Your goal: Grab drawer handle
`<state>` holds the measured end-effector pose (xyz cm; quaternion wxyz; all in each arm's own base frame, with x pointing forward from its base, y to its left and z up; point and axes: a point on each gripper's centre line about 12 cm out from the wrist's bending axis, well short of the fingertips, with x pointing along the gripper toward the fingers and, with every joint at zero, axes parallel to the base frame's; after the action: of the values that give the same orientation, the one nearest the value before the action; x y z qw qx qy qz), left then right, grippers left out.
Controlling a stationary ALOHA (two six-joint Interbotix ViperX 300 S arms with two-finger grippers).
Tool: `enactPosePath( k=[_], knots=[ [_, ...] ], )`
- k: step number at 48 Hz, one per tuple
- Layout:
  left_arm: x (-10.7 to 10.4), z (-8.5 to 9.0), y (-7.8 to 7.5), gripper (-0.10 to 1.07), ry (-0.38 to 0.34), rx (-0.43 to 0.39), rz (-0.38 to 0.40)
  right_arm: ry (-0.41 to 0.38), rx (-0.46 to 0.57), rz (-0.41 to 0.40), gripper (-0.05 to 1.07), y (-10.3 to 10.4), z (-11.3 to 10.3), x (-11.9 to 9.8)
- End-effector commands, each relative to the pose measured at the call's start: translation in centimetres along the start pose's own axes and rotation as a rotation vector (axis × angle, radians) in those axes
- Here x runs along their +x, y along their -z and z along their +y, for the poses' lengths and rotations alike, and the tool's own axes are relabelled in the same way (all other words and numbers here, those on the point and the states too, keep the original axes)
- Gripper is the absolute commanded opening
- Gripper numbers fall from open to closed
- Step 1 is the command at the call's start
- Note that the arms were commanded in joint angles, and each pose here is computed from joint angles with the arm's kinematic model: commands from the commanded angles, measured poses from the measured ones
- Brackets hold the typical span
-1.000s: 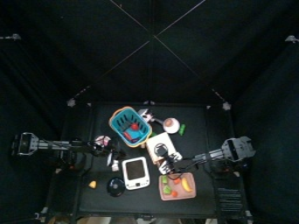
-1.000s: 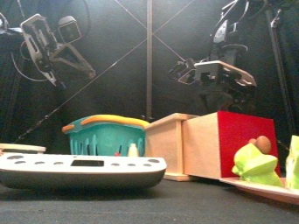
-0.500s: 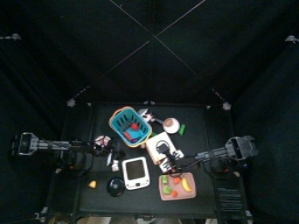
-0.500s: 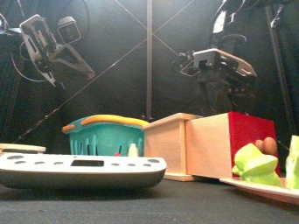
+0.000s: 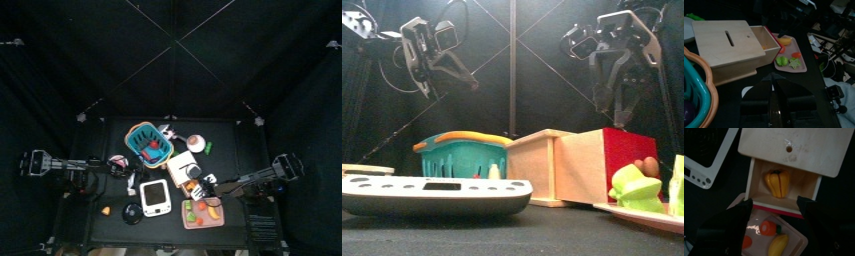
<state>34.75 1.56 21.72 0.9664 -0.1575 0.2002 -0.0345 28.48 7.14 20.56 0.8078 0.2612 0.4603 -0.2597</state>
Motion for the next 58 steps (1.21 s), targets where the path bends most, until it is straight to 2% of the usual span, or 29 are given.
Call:
enactPosePath(
  k=[1,2,9,18,23,28,41,53,56,58],
  knots=[
    [1.6,0.1,-1.3,0.51,0.005,-0.008,-0.018,-0.075,0.007,0.003,1.01,1.2,0.7,-0.7],
    [2.6,0.3,-0.9,0.51,0.002,-0.017,0.0,-0.083,0.009,0.013,1.01,1.7,0.6,-0.5],
    [5.0,1.3,0.2,0.51,-0.012,-0.031,0.048,-0.076,0.027,0.032,1.01,2.9,0.1,0.0],
    [6.2,2.3,0.8,0.51,-0.049,-0.043,0.08,-0.046,0.02,0.031,1.01,3.2,-0.8,0.8],
    [6.5,3.2,1.7,0.51,-0.112,-0.045,0.127,-0.029,0.019,0.032,1.01,3.3,-1.3,1.2],
    [7.0,4.1,1.9,0.51,-0.168,-0.046,0.155,-0.009,0.034,0.033,1.01,2.9,-1.7,1.8],
    [7.9,5.6,0.8,0.51,-0.283,-0.029,0.181,0.029,0.018,0.029,1.01,2.7,-1.5,3.2],
    [8.7,5.6,0.0,0.51,-0.283,-0.017,0.166,0.079,0.072,0.049,1.01,1.9,-1.7,3.9],
    [8.5,5.5,-0.5,0.51,-0.28,-0.016,0.152,0.101,0.094,0.056,1.01,1.8,-2.0,3.8],
    [8.2,5.1,-1.5,0.51,-0.271,-0.009,0.126,0.103,0.107,0.059,1.01,1.6,-2.1,3.4]
  ],
)
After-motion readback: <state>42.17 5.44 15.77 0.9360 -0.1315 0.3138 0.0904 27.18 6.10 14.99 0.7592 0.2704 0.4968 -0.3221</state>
